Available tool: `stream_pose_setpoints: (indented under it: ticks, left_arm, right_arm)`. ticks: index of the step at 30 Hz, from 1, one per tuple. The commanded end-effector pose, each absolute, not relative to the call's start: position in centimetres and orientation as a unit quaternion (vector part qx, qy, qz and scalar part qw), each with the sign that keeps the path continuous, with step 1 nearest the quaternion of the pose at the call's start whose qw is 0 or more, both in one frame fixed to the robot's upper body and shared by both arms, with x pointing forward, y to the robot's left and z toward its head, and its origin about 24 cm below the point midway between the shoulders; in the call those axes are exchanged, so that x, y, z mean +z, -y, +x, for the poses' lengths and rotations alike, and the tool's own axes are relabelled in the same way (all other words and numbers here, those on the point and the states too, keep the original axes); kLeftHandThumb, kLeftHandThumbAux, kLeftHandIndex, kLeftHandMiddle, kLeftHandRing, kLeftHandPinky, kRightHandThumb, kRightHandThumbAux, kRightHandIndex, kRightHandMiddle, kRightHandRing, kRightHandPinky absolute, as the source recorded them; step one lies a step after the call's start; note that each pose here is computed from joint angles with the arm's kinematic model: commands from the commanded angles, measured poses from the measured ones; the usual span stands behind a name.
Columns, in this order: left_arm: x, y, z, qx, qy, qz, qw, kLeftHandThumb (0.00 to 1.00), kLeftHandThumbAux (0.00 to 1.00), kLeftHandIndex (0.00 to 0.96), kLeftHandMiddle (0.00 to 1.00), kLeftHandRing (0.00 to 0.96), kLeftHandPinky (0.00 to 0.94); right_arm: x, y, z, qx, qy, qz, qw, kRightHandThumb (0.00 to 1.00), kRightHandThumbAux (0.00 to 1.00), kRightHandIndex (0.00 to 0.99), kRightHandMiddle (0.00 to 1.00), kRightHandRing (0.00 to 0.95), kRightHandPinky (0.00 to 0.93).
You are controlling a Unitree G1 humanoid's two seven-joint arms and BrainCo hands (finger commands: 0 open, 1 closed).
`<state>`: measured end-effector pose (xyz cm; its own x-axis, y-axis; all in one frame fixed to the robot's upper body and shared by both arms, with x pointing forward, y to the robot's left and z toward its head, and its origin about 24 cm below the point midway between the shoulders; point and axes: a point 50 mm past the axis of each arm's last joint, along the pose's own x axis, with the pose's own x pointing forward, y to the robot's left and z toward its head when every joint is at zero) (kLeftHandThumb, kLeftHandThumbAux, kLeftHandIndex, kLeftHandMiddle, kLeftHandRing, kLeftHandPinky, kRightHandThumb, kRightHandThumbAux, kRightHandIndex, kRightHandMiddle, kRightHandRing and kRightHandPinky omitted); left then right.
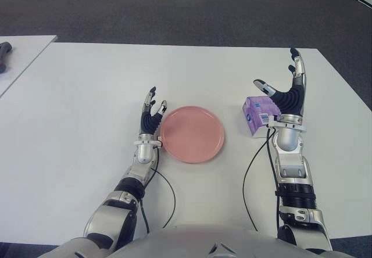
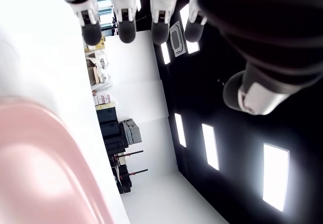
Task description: Put the tissue paper into the plate.
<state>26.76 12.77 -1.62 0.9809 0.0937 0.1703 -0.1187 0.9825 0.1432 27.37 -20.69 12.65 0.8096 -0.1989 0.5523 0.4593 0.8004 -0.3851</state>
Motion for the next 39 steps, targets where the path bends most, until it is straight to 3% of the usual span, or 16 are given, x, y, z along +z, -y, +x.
stream_pose_setpoints:
  ticks: [1, 5, 17, 39]
  left_arm:
    - [-4.7, -12.8, 24.1, 0.044, 0.011, 0.080, 0.996, 0.000, 0.484, 0.000, 0.000, 0.000, 0.000]
    - [-4.7, -12.8, 24.2, 0.041, 0.013, 0.081, 0.996, 0.000, 0.479, 0.000, 0.000, 0.000, 0.000]
    - [-4.7, -12.8, 24.2, 0.044, 0.012, 0.080, 0.996, 0.001, 0.468, 0.000, 0.000, 0.000, 0.000]
    - [-4.7, -12.8, 24.2, 0.040, 0.009, 0.075, 0.996, 0.013, 0.448, 0.000, 0.000, 0.000, 0.000]
  right_arm:
    - [12.0, 19.0, 26.2, -0.088, 0.161, -0.377, 0.908, 0.227, 0.487, 0.004, 0.002, 0.000, 0.000]
    - [11.9, 18.2, 25.5, -0.049, 0.110, -0.421, 0.899, 0.199, 0.427, 0.000, 0.000, 0.000, 0.000]
    - [11.7, 17.4, 26.1, -0.002, 0.067, -0.455, 0.888, 0.181, 0.403, 0.000, 0.000, 0.000, 0.000]
    - [10.3, 17.6, 27.2, 0.007, 0.028, -0.490, 0.871, 0.127, 0.400, 0.000, 0.000, 0.000, 0.000]
